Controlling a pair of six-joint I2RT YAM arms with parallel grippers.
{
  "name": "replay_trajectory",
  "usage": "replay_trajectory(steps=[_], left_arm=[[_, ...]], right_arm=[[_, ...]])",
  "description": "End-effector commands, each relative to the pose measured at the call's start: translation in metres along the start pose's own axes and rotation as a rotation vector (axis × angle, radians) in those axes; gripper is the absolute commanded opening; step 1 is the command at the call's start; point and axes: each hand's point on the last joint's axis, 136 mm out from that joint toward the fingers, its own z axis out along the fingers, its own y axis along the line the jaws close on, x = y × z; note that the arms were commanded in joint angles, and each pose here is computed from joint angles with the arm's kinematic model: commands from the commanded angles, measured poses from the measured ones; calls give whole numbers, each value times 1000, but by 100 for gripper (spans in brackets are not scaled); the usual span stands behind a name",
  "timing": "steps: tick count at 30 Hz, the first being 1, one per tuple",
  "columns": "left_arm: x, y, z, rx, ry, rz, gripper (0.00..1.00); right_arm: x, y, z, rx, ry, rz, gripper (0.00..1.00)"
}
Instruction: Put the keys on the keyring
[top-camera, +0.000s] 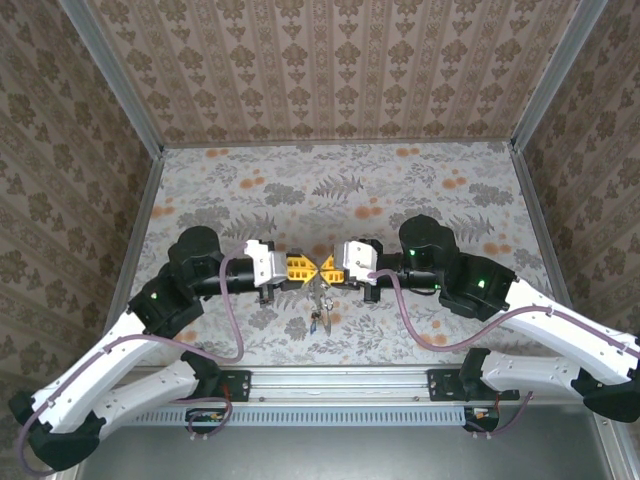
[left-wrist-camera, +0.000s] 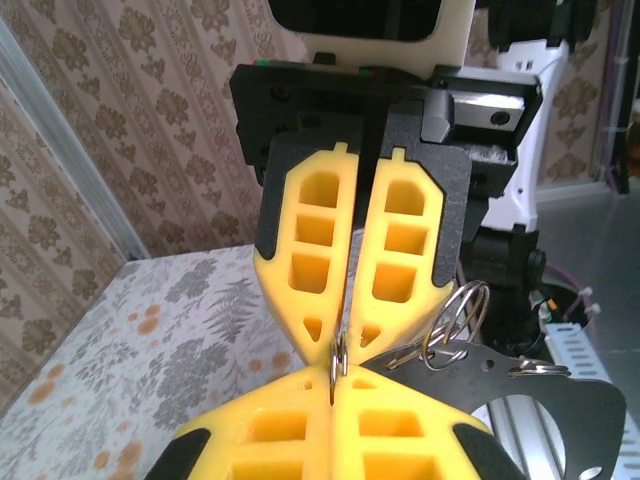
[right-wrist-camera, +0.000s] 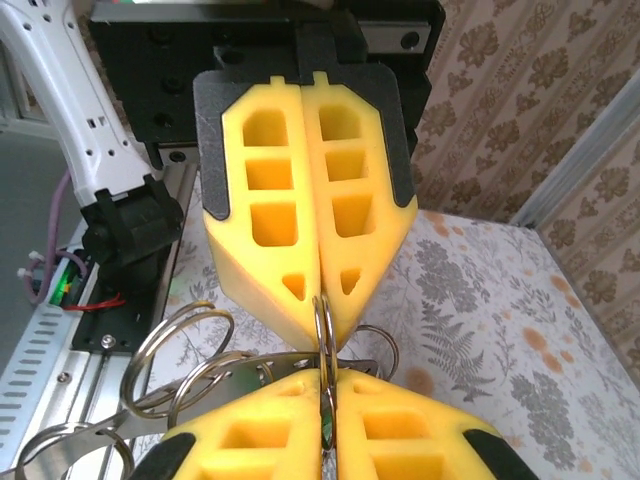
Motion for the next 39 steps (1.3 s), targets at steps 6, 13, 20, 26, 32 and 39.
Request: replay_trajectory(steps=[6, 13, 20, 26, 32, 39], left_arm=[[-32, -4, -2, 61, -154, 14, 0], [4, 24, 5, -111, 109, 18, 17], [25, 33, 11, -171, 299, 66, 24], [30, 29, 16, -147, 324, 84, 0], [4, 10, 14, -66, 134, 80, 0], [-28, 4, 3, 8, -70, -2, 0]], right_arm=[[-17, 6, -9, -17, -79, -25, 0], [-17, -4, -18, 57, -73, -34, 0], [5, -18, 0, 93, 77, -23, 0], [11, -18, 8, 104, 126, -50, 0], [4, -14, 6, 100, 64, -33, 1], [-8, -3, 3, 53, -31, -25, 11]])
